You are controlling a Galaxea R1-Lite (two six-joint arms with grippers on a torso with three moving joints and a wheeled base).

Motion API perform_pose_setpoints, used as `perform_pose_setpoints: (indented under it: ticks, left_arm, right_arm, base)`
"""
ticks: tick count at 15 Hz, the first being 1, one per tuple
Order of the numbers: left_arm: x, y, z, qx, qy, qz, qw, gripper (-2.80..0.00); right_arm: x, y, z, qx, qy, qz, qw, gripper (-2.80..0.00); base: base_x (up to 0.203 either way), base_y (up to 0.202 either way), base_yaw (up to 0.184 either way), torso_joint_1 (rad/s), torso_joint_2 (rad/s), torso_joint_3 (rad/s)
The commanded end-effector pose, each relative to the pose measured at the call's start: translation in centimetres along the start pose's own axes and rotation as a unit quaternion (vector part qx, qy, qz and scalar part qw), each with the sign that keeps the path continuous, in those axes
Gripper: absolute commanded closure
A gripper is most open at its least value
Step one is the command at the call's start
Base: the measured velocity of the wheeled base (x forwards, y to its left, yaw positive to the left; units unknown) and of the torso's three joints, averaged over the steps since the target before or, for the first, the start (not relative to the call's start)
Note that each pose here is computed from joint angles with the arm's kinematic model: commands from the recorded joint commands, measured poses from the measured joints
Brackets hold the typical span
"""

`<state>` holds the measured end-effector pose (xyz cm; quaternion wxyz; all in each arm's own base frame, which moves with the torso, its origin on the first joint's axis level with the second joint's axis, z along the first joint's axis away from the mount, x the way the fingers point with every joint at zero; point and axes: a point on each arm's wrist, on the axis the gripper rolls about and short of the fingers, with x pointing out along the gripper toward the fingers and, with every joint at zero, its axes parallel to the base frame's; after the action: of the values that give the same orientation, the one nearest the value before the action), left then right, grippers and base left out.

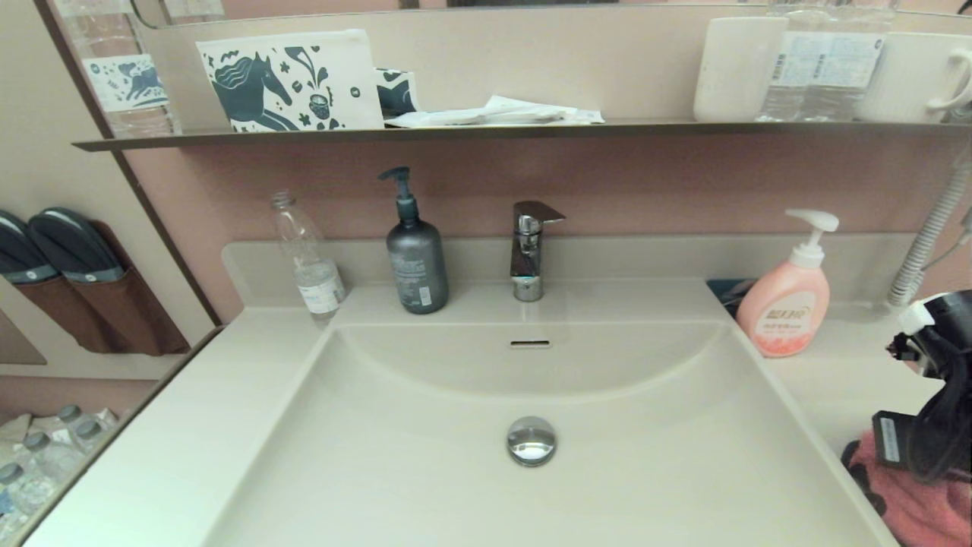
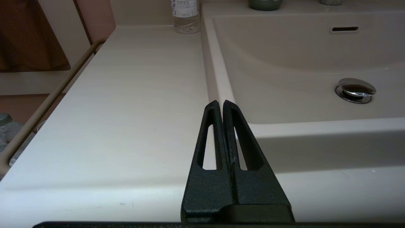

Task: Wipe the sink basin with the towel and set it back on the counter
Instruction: Wipe the sink

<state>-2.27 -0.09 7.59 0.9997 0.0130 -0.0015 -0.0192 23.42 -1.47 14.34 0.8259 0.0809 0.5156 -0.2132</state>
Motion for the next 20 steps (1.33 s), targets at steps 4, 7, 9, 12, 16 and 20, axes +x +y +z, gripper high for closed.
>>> perform_pose_setpoints:
  ticks: [4,7,9,12,16,20]
  left_arm:
    - [0.0,0.0,0.0,0.0,0.0,0.0,1.0,0.0]
    - [0.0,0.0,0.0,0.0,0.0,0.0,1.0,0.0]
    - [0.0,0.0,0.0,0.0,0.0,0.0,1.0,0.0]
    - [0.0,0.0,0.0,0.0,0.0,-0.001,1.0,0.0]
    - [0.0,0.0,0.0,0.0,0.0,0.0,1.0,0.0]
    - [0.0,0.0,0.0,0.0,0.0,-0.001,1.0,0.0]
  right_arm:
    - [2.9,1.0,1.1,0.019,-0.019,0.088,0.996,0.0]
    - [3.0,1.4,1.9,0.026,-0.049,0.106,0.993,0.0]
    - [3.1,1.6,2.6,0.032,-0.076,0.12,0.989,0.0]
    - [3.8,2.1,3.5,0.034,-0.091,0.123,0.988,0.0]
    - [3.5,2.7,6.4,0.073,-0.123,0.134,0.981,0.0]
    - [2.2,2.5,7.5,0.083,-0.153,0.13,0.976,0.0]
  base:
    - [0.0,0.0,0.0,0.0,0.0,0.0]
    - [0.0,0.0,0.0,0.0,0.0,0.0]
    - [0.0,0.0,0.0,0.0,0.0,0.0]
    - [0.0,0.0,0.0,0.0,0.0,0.0]
    - [0.0,0.0,0.0,0.0,0.0,0.0]
    - [0.0,0.0,0.0,0.0,0.0,0.0]
